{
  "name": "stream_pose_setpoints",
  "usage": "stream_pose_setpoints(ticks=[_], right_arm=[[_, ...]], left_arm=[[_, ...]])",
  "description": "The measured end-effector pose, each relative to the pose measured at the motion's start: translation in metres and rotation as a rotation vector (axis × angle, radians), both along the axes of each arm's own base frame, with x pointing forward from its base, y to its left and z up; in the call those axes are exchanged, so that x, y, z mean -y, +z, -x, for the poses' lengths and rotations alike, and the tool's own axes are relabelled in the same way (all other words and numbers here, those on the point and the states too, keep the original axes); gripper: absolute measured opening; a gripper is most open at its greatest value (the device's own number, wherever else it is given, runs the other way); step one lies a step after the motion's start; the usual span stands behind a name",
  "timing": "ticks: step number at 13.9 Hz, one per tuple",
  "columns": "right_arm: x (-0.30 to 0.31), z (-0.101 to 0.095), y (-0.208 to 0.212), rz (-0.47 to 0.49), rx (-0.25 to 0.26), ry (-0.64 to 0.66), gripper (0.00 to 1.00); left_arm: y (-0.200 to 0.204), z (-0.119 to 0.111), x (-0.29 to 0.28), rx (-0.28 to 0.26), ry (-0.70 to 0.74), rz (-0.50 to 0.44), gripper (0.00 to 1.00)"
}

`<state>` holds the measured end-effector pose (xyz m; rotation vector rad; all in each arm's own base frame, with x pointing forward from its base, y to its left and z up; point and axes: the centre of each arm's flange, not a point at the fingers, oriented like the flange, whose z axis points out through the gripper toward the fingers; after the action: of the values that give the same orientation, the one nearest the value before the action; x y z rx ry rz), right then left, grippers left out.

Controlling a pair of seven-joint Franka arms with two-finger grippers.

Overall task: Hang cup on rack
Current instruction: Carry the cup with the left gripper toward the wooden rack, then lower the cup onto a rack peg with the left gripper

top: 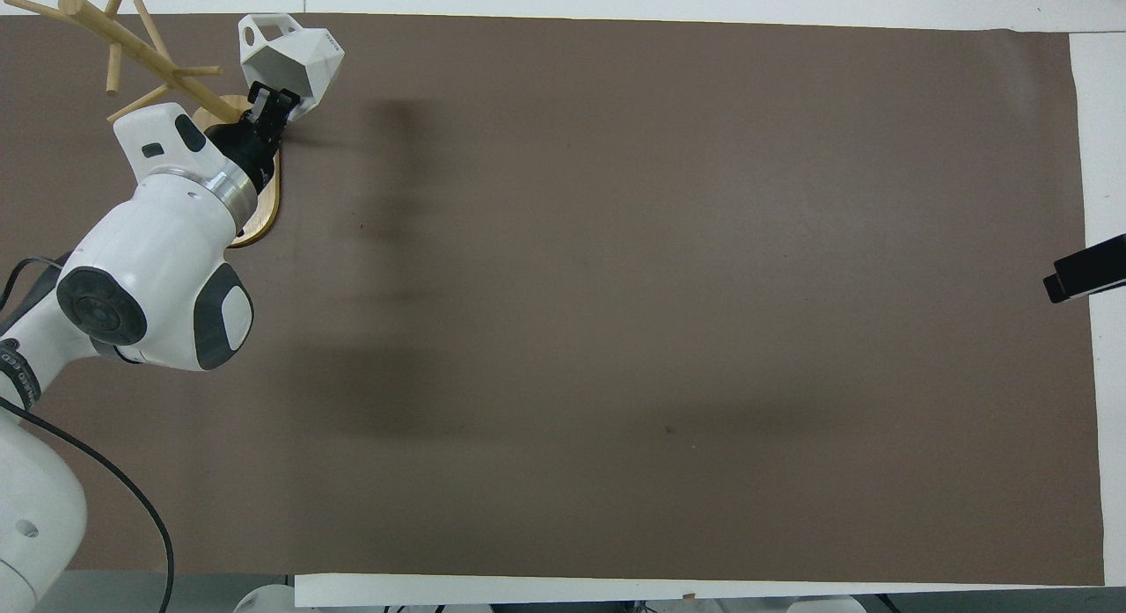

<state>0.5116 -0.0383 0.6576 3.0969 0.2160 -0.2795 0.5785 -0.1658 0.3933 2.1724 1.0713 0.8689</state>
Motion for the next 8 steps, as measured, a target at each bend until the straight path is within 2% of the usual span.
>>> stream_pose_setpoints(ticks=[3,8], right_arm=[[0.005,-0.001,-0.006,0.0,-0.013,-0.013,1.0],[0.003,-0.001,-0.006,-0.002,-0.014,-0.039,1.0]], left_arm=[[-0.016,0.007,-0.005,-0.03,0.005,-0.008,0.05],[-0.022,0.006,-0.029,-0.03,0.045,-0.008,0.05]])
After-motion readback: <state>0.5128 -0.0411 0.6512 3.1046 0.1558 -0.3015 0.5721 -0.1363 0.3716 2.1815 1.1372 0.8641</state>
